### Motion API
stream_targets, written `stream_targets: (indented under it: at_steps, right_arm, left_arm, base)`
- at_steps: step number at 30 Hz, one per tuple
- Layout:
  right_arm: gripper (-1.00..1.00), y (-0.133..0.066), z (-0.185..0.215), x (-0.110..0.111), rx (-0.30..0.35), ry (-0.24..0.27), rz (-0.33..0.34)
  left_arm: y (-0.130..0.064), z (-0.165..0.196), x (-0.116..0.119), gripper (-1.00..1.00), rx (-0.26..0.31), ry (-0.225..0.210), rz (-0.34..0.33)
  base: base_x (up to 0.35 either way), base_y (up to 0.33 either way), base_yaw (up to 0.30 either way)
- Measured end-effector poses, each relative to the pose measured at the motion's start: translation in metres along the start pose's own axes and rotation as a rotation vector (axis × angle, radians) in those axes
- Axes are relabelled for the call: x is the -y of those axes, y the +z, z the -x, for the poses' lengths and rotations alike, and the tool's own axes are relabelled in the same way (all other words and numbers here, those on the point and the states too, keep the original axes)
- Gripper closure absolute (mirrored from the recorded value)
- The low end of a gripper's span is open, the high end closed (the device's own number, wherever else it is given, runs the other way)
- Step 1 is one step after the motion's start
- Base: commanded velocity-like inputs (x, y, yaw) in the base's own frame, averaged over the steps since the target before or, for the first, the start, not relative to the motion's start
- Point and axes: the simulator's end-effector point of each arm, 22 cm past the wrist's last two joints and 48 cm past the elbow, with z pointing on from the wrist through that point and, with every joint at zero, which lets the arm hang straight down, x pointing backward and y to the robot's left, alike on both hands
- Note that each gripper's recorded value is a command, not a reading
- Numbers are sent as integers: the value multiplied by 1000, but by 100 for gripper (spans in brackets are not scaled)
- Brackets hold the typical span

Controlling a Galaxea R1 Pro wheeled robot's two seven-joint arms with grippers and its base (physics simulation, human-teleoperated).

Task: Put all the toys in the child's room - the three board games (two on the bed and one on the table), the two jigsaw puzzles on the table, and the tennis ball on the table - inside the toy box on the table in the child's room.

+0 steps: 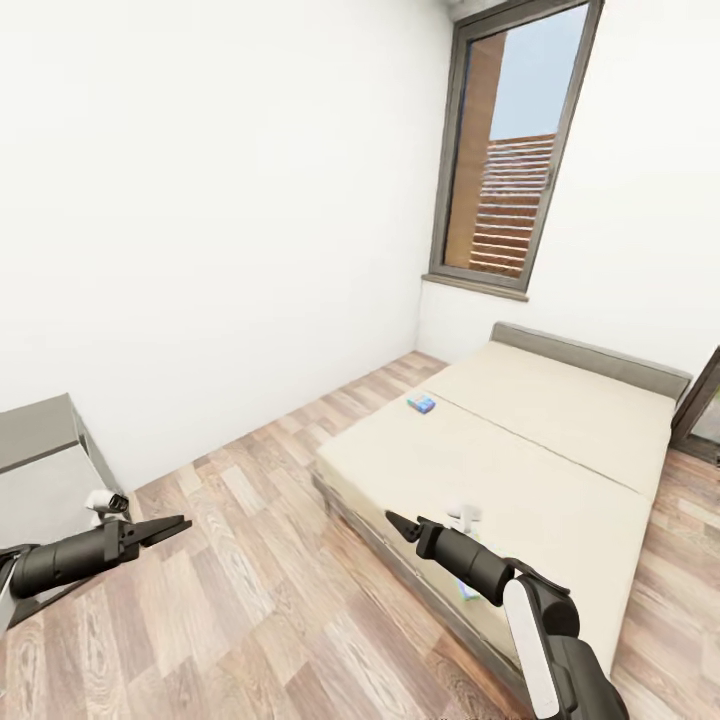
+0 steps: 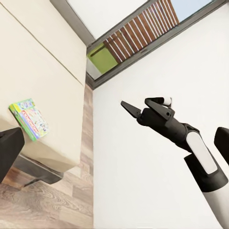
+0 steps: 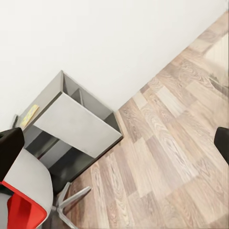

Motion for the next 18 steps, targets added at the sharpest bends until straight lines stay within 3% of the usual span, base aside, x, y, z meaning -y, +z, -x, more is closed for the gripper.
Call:
stream_targets:
  at_steps: [18]
  right_arm:
    - [-100,-1,1,0,3,-1,-1]
  left_arm:
    - [0,0,1,-100,1,1,-1]
  base:
    - [0,4,-42]
